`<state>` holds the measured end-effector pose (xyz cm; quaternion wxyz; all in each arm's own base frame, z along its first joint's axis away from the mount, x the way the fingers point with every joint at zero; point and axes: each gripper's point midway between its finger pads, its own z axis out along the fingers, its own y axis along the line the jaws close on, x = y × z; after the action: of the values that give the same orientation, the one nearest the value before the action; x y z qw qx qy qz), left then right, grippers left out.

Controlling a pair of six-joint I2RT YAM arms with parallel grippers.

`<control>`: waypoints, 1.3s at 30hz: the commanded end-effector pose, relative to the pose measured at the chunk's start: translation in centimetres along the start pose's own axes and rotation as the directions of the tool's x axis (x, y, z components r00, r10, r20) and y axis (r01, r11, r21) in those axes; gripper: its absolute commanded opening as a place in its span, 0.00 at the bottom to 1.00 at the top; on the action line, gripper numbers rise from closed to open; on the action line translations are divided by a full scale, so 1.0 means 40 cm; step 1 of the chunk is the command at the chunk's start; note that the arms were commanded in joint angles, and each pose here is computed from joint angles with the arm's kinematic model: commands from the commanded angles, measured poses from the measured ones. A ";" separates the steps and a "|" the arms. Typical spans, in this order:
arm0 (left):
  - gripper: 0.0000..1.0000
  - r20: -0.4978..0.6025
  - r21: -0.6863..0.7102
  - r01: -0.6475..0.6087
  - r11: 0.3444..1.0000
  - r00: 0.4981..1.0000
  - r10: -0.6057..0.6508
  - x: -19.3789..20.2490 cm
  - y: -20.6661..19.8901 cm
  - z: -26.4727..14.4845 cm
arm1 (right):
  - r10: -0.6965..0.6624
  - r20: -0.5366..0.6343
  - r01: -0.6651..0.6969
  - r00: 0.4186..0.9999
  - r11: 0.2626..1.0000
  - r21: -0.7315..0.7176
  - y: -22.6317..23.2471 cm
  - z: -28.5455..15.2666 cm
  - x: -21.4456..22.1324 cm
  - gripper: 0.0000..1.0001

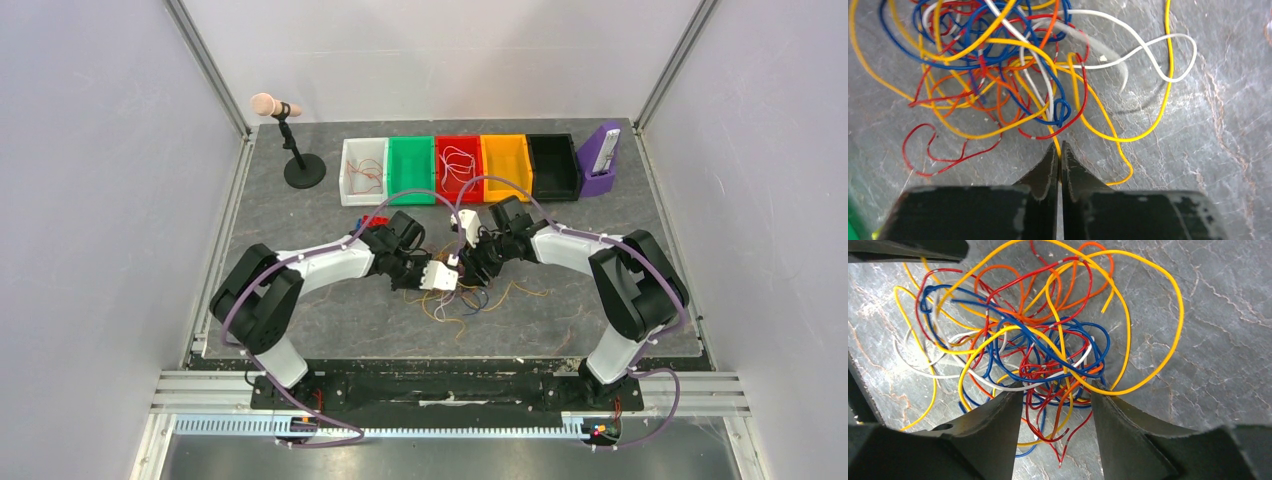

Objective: Untangle the cables

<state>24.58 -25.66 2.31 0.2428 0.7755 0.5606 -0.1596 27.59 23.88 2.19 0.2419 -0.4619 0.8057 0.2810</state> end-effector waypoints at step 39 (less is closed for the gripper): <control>0.02 0.691 -0.694 0.522 0.496 0.676 0.254 -0.604 0.372 -1.287 | -0.040 0.055 0.032 0.998 0.990 0.138 -0.076 -0.209 -0.053 0.74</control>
<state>29.21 -19.06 59.75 0.7733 0.3810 0.4889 -0.1336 29.63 16.77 2.98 0.2445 -0.4450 0.8381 0.1996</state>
